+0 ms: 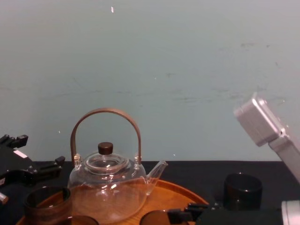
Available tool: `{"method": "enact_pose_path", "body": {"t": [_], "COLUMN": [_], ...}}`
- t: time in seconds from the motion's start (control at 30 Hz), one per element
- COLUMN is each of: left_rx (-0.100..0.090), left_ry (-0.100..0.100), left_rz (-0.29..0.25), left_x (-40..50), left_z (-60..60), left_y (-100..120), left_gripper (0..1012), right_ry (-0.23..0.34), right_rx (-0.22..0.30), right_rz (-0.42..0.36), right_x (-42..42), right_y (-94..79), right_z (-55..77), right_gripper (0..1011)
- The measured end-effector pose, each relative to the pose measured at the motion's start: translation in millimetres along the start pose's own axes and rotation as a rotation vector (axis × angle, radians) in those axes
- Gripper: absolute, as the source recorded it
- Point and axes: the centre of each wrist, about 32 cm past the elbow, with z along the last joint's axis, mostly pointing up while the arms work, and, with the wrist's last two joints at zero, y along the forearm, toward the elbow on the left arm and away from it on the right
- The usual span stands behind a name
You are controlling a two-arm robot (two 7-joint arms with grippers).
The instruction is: Pick up the glass from the table and place it on the tray.
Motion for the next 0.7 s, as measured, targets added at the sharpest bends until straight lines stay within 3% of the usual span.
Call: {"method": "enact_pose_path", "body": {"t": [0.7], "left_rx": [0.0], "left_ry": [0.0], "left_rz": [0.0], "left_x": [0.0], "left_z": [0.0], "left_y": [0.0], "left_gripper": [1001], "right_ry": [0.007], "right_rx": [-0.024], "right_rz": [-0.007], "right_x": [-3.0], "right_y": [5.1], "right_z": [-6.2], "right_gripper": [903]}}
